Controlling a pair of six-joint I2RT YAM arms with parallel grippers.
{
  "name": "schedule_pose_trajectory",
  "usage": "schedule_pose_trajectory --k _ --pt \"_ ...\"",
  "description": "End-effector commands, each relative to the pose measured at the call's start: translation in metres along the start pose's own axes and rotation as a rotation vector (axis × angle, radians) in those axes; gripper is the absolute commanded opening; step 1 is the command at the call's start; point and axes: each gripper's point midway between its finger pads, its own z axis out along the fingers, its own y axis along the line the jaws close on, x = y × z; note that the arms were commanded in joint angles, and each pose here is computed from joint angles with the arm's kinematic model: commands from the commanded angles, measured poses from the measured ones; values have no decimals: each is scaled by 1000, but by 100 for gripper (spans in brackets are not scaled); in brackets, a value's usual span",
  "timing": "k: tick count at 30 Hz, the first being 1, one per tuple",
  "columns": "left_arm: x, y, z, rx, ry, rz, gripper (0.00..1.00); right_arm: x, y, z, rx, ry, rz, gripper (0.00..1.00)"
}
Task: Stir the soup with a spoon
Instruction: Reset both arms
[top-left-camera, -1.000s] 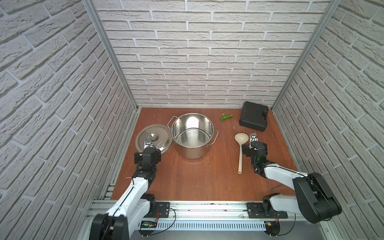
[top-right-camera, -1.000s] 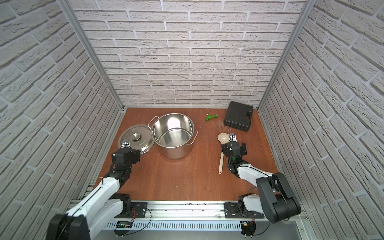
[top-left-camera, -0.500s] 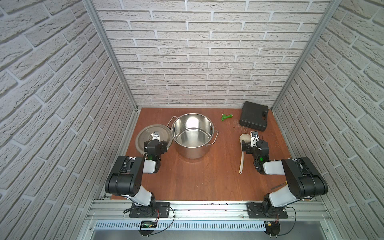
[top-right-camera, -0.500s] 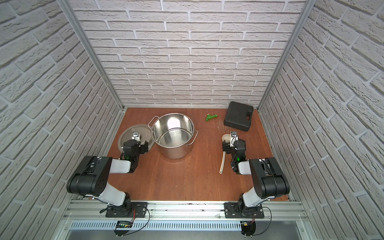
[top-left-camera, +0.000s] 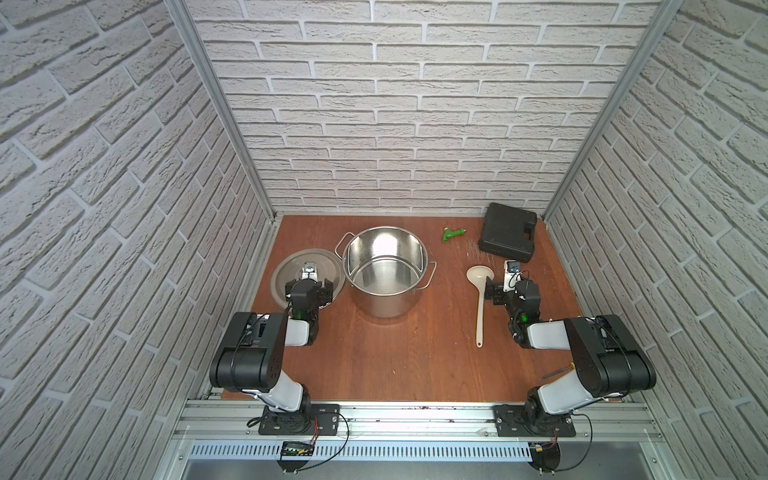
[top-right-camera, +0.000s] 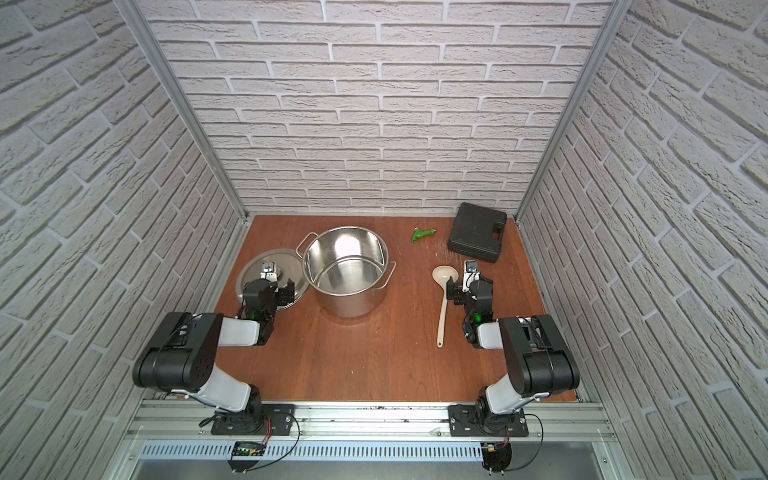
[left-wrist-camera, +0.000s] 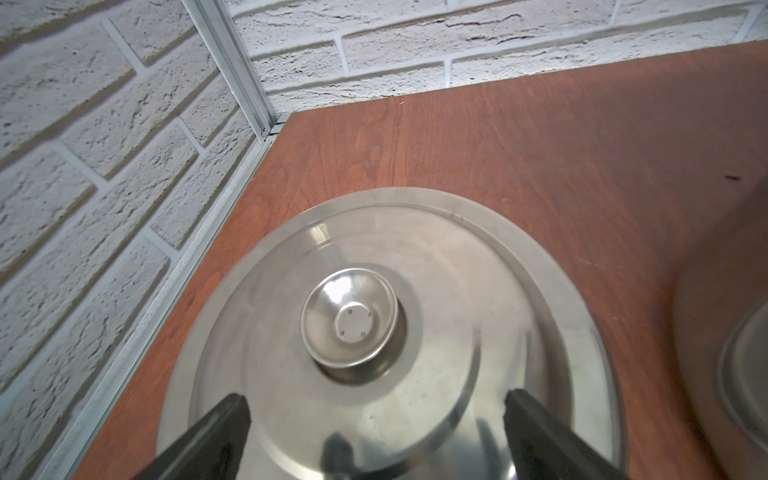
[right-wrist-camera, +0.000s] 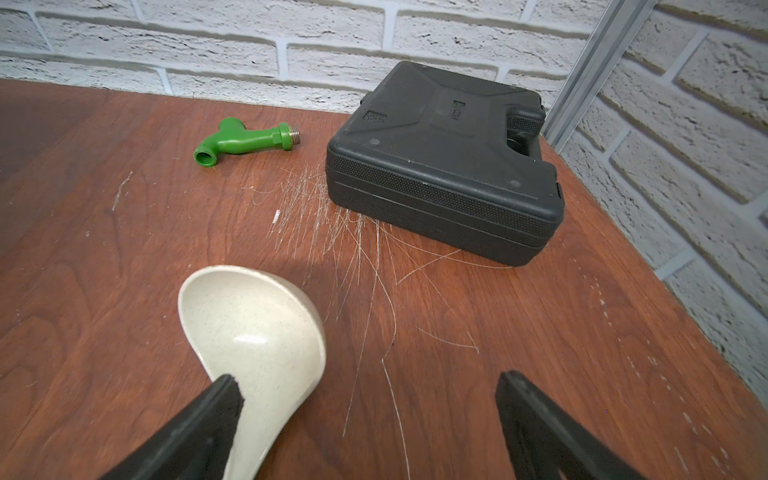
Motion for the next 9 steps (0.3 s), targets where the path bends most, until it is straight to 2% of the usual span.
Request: schedule_pose_trajectory --k 1,9 --pt "-22 2 1 -1 -73 -25 98 -16 1 3 -5 -52 13 99" --pt "-21 2 1 -1 -71 -24 98 -17 2 2 -18 -55 16 99"
